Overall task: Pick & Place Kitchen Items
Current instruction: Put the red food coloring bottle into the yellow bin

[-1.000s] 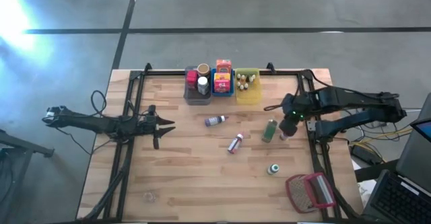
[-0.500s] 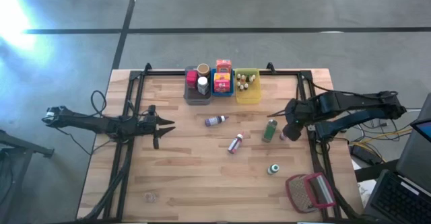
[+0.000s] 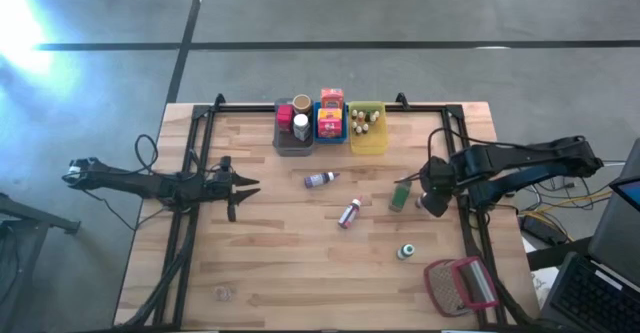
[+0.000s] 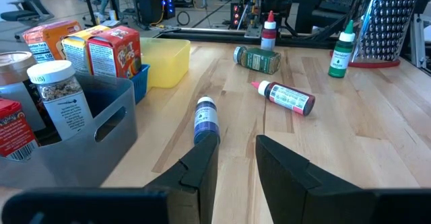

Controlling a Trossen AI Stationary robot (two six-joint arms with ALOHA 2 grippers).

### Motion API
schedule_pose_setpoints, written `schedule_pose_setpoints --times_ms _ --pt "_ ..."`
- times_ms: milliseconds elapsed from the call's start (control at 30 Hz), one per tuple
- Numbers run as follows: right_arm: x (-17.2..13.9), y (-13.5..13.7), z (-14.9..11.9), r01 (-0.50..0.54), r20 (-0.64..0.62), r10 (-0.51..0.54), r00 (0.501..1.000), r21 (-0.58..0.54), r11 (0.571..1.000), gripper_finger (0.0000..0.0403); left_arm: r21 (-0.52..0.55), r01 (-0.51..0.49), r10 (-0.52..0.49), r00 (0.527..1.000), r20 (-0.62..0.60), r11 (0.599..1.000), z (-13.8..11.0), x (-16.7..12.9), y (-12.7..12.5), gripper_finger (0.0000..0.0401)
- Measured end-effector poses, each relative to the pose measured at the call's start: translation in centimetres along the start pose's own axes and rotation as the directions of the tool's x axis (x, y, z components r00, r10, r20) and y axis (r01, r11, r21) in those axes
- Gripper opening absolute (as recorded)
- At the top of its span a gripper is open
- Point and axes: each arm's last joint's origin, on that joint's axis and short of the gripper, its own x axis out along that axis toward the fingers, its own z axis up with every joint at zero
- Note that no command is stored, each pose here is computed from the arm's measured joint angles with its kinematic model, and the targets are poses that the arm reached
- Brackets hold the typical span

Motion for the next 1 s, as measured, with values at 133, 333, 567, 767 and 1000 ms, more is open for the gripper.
schedule_pose_setpoints --times_ms 133,333,567,767,1000 --pt "0.7 0.2 0.0 -0.016 0.004 0.016 1.000 -0.004 1.000 0.0141 0.000 0.000 0.000 1.000 0.000 1.000 0.0 0.0 0.0 0.0108" --pt "1.2 0.5 0.2 -0.056 0.010 0.056 0.998 -0.031 0.998 0.0166 0.000 0.000 0.000 1.000 0.000 1.000 0.0 0.0 0.0 0.0108" --pt "1.9 0.7 0.2 -0.062 0.019 0.063 0.998 -0.052 0.997 0.0183 0.000 0.000 0.000 1.000 0.000 1.000 0.0 0.0 0.0 0.0108" --pt "3.1 1.0 0.3 -0.083 0.042 0.086 0.995 -0.075 0.994 0.0180 0.000 0.000 0.000 1.000 0.000 1.000 0.0 0.0 0.0 0.0108" --pt "4.1 0.8 0.3 -0.049 0.069 0.054 0.996 -0.071 0.996 0.0168 0.000 0.000 0.000 1.000 0.000 1.000 0.0 0.0 0.0 0.0108"
